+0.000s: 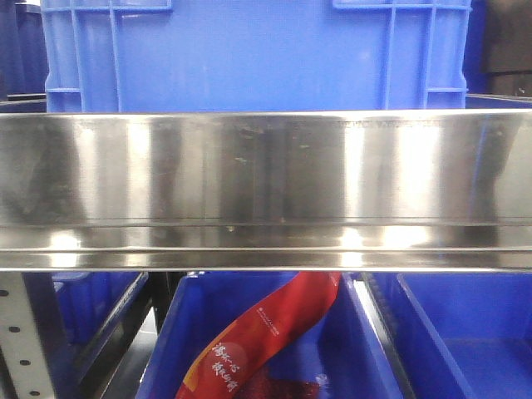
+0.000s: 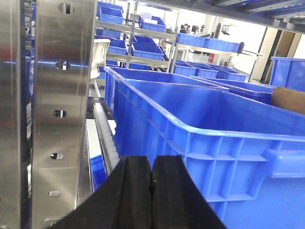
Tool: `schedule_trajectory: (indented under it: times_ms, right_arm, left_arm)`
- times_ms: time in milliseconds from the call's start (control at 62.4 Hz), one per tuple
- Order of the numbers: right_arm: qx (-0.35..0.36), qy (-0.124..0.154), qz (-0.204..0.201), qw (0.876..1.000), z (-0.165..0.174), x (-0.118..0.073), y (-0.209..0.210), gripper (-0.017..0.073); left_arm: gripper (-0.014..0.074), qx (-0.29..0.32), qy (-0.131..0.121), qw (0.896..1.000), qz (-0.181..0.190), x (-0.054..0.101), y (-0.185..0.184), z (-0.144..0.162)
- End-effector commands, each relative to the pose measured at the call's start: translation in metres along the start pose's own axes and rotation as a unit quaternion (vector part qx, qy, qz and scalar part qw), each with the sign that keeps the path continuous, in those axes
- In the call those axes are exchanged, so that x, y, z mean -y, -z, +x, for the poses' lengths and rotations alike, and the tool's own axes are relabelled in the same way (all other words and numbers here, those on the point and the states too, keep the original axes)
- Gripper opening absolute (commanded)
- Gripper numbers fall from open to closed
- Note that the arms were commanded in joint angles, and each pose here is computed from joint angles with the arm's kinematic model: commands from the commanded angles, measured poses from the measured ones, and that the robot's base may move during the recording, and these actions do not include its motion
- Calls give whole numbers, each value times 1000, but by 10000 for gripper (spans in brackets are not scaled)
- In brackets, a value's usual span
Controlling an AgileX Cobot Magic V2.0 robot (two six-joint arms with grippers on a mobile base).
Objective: Grab PVC pipe and place in blue bin
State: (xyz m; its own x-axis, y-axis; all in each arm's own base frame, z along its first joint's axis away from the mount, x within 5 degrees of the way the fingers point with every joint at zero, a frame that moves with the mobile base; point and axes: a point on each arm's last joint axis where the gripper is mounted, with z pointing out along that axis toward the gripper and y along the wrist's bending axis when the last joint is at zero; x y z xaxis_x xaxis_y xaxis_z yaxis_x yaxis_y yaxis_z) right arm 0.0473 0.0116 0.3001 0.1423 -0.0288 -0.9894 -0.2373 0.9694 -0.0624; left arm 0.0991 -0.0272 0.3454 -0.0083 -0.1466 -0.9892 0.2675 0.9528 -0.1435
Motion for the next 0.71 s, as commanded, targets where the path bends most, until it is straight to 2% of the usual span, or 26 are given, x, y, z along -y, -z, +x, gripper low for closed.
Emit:
schedule_trajectory:
  times_ms: [0,192,256,465,577,689]
  right_arm:
    - [21,-11,24,999,15,1,3,-167]
    - [7,-22,87,996,50,5,8,-167]
    - [1,-34,102,994,60,6,7,-167]
    - [27,-24,113,993,78,7,6,-167]
    - [11,-39,113,993,81,7,5,-167]
    - [14,-39,114,993,81,7,5,-167]
  left_arm:
    - [-111,12,3,1000,-1,0,1,-2]
    - [-111,12,3,1000,-1,0,1,-2]
    - [-111,12,3,1000,-1,0,1,-2]
    - [-111,14,3,1000,-1,0,1,-2]
    - [-111,16,3,1000,-1,0,1,-3]
    - [-111,16,3,1000,-1,0,1,-3]
